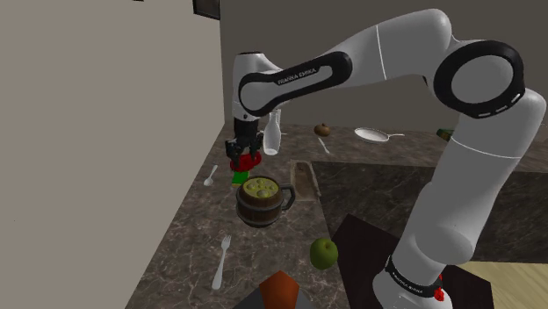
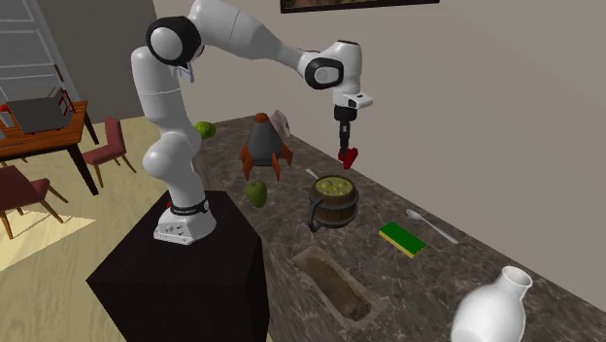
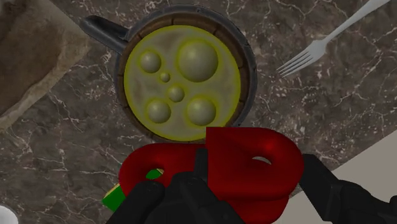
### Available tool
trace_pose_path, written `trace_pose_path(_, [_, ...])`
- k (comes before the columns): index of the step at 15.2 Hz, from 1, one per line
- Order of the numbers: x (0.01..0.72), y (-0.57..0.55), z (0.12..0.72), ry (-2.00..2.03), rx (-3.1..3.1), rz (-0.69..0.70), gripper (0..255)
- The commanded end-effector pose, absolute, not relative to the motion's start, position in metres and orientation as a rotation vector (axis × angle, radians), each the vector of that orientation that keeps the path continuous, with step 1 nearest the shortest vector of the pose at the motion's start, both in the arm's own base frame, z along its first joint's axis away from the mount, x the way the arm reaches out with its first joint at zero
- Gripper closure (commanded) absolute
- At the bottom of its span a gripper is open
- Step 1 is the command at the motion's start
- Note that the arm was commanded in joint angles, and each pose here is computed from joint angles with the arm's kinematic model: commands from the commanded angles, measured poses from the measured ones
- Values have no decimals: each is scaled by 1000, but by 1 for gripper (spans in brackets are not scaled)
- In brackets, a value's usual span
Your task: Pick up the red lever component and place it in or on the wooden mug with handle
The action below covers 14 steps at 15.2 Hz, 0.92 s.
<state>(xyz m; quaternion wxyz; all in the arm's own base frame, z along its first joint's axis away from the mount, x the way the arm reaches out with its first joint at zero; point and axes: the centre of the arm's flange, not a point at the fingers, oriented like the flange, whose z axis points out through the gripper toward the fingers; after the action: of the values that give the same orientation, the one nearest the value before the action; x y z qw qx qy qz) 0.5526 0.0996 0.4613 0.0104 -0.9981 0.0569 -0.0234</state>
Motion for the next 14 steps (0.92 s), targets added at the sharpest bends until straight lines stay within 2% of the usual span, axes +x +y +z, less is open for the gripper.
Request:
trace_pose_path(1, [530,86,461,177,-3115,-73,255])
trace_pose_path(5, [491,56,464,177,-3115,-73,255])
trace_pose_path(14, [491,56,416,177,-3115,-73,255])
